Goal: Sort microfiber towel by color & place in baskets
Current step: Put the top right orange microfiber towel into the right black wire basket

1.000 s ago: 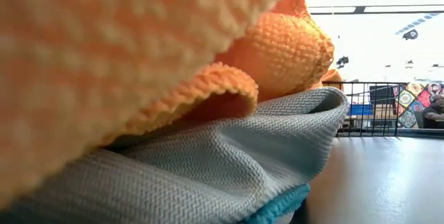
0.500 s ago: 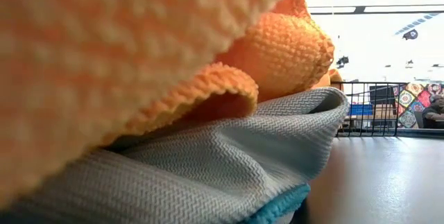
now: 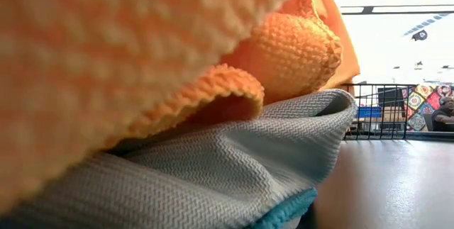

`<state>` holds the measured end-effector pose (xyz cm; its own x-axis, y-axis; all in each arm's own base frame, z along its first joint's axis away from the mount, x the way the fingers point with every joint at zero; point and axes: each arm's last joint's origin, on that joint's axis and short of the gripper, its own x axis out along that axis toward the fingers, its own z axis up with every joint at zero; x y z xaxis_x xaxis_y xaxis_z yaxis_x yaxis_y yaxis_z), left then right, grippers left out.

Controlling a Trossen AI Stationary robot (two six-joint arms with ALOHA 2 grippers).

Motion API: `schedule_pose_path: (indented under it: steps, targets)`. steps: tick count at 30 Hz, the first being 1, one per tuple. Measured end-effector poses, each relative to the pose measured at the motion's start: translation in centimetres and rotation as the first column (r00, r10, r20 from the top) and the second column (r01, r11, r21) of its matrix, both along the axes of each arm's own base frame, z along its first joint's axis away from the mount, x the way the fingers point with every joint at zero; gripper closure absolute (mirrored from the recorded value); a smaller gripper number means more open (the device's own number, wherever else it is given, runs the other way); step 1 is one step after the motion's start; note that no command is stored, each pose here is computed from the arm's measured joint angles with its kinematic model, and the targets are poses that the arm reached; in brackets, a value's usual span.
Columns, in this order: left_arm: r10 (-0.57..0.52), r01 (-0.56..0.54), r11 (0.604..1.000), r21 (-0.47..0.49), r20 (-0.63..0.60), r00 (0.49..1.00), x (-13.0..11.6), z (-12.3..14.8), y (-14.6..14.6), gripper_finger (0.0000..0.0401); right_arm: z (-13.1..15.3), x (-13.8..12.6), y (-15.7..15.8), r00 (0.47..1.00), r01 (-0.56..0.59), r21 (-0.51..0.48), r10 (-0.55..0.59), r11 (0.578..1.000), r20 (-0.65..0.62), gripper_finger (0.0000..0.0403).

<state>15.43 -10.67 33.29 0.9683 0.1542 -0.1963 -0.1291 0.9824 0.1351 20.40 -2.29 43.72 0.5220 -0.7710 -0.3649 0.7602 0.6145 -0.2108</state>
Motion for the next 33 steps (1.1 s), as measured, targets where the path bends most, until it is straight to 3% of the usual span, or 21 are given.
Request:
schedule_pose_path:
  steps: [7, 17, 33]
  targets:
    - [0.0, 0.0, 1.0, -0.006, 0.015, 1.0, -0.3, 0.3, 0.3, 0.0236, 1.0, -2.0, -1.9, 0.971, 0.238, -0.112, -0.235, 0.965, 0.036, 0.0394]
    - [0.001, 0.0, 1.0, -0.016, 0.027, 1.0, -0.6, 0.6, 0.6, 0.0236, 1.1, -3.4, -5.4, 0.903, 0.427, -0.13, -0.428, 0.895, 0.022, 0.0394]
    - [0.001, 0.0, 1.0, -0.018, 0.029, 1.0, -0.6, 0.6, 0.6, 0.0236, 0.9, -3.5, -6.1, 0.902, 0.43, -0.107, -0.431, 0.897, 0.013, 0.0394]
